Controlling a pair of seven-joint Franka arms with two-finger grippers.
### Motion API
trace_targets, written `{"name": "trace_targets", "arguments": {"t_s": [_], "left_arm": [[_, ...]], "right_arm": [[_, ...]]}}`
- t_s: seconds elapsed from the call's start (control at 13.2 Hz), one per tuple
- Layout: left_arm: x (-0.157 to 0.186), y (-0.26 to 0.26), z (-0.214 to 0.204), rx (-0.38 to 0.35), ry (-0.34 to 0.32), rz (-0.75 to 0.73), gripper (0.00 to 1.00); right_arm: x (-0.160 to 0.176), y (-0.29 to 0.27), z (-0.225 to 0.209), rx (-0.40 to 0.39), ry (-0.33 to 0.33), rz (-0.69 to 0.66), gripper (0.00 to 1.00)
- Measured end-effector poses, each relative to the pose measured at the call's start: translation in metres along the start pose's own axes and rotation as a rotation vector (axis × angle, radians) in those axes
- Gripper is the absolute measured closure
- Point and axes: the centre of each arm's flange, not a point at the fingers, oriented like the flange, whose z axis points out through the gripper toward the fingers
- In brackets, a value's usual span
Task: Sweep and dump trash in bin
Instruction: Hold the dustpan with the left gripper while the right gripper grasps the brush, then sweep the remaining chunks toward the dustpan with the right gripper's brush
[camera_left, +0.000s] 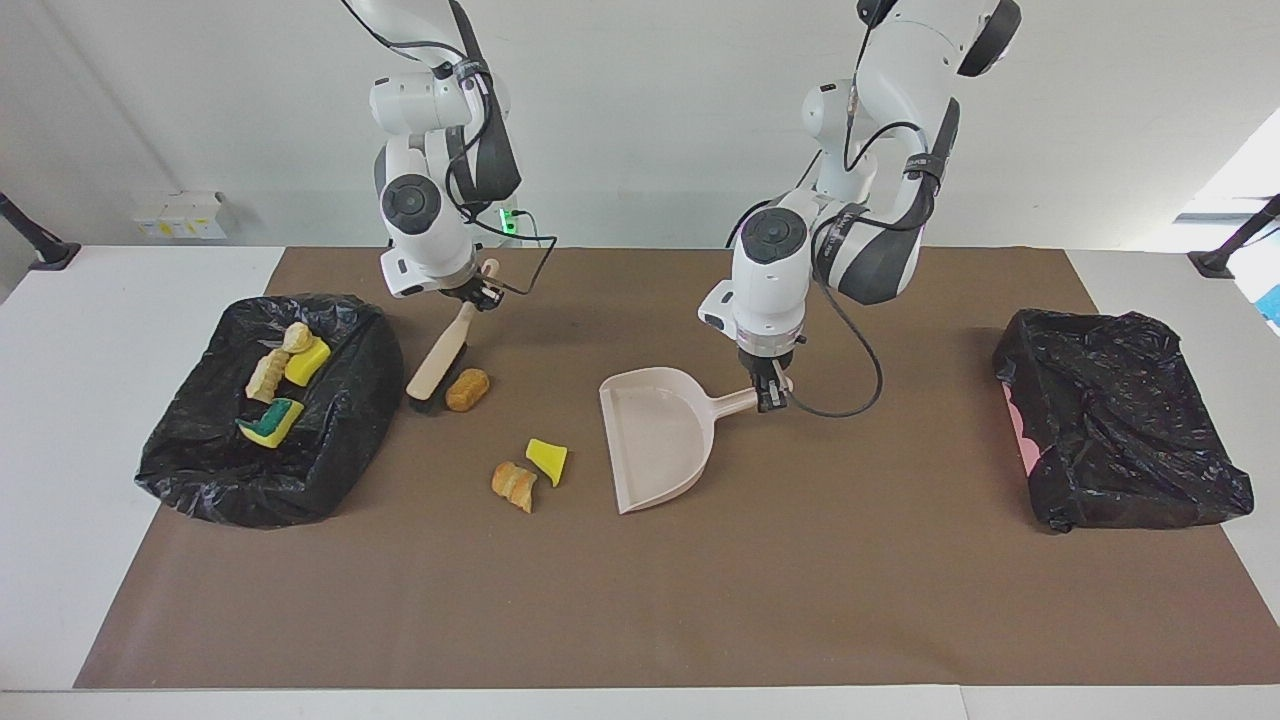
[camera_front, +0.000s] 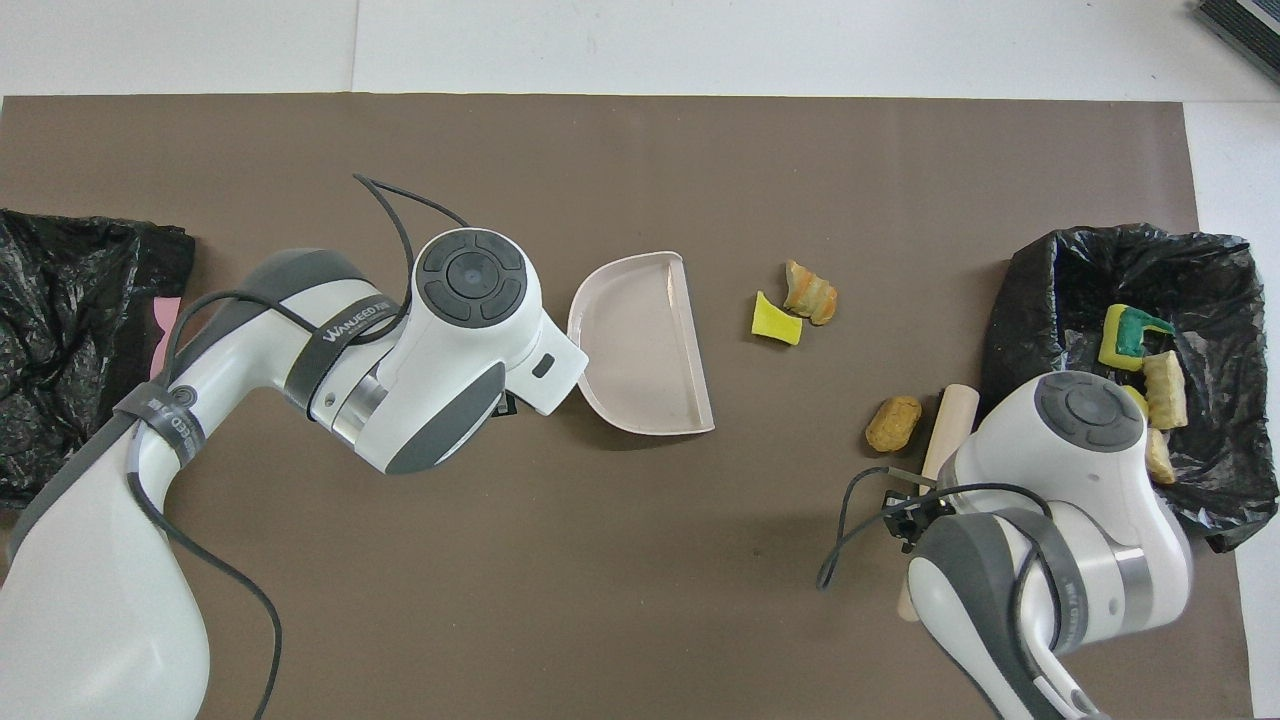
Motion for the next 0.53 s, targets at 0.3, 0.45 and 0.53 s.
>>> {"name": "trace_targets", "arguments": {"t_s": [0.3, 0.45, 0.53], "left_arm": [[0.001, 0.006, 0.006, -0.007, -0.008, 0.008, 0.68], [0.001, 0.008, 0.007, -0.005, -0.01, 0.006, 0.68], [0.001, 0.009, 0.007, -0.004, -0.01, 0.005, 0.68]], "right_arm": [[0.01, -0.039, 0.001, 0.003, 0.021, -0.057, 0.74], [0.017, -0.07, -0.009, 0.012, 0.037, -0.095, 0.74], [0.022, -0.084, -0.013, 0.019, 0.043, -0.11, 0.74]]}}
